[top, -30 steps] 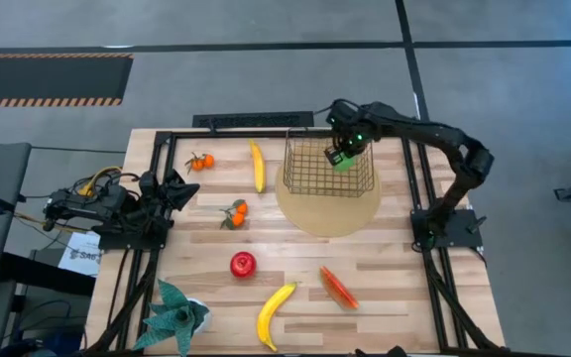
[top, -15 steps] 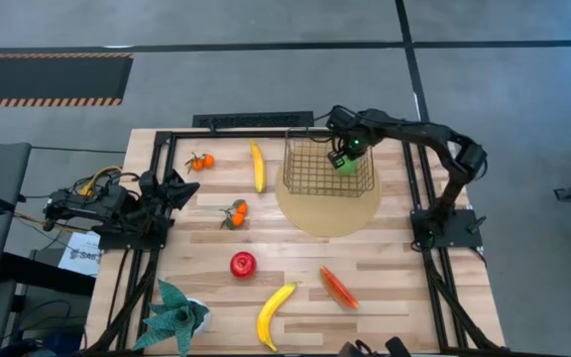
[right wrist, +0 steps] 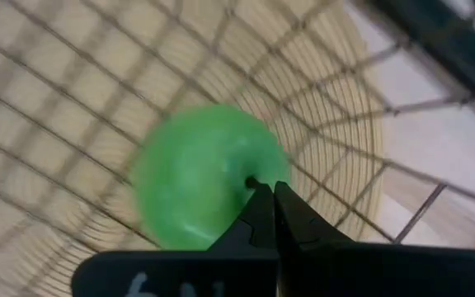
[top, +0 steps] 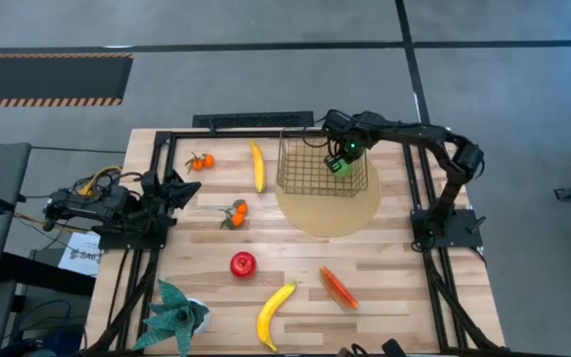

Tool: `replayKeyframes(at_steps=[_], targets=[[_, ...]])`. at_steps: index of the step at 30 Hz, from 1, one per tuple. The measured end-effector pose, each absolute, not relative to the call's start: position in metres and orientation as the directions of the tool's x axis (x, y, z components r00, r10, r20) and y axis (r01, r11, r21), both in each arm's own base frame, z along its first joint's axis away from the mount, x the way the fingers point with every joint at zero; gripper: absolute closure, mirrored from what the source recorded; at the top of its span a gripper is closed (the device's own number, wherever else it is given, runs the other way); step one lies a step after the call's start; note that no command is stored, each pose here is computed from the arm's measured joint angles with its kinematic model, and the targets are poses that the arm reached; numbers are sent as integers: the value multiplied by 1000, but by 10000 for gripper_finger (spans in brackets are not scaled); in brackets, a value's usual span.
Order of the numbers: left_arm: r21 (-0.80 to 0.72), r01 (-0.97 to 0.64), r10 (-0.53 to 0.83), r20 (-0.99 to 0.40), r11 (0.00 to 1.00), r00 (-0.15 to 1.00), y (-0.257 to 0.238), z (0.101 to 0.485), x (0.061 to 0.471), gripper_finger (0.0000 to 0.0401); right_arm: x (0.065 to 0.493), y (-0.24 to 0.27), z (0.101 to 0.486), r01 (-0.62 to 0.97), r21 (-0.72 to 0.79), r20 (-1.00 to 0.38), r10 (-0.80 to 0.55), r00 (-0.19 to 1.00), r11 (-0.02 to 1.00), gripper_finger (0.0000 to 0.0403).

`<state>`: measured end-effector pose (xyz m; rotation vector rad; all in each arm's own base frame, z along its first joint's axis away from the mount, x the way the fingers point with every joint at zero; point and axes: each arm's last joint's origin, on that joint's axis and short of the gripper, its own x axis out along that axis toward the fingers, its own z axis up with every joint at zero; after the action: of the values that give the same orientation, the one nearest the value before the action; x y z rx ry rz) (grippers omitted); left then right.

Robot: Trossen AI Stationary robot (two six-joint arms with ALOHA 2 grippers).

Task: Build produce basket
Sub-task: Put the green apple into the wire basket

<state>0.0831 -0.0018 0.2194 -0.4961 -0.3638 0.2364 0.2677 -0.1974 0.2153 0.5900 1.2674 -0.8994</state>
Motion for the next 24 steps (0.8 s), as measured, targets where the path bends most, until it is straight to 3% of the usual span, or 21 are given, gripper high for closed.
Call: replayKeyframes(at_steps=[7,16,24], targets=[[-509,-127,305,284,851,909,-2,220,83,401,267,-197,244,842,-75,-946,-306,110,534,403],[-510,-124,304,286,851,909,-2,220,83,401,271,-186,239,815,-200,-942,-337,-6,545,403],[-510,-122,302,286,852,909,-2,220,83,401,277,-178,241,791,-259,-919,-394,-24,554,403]])
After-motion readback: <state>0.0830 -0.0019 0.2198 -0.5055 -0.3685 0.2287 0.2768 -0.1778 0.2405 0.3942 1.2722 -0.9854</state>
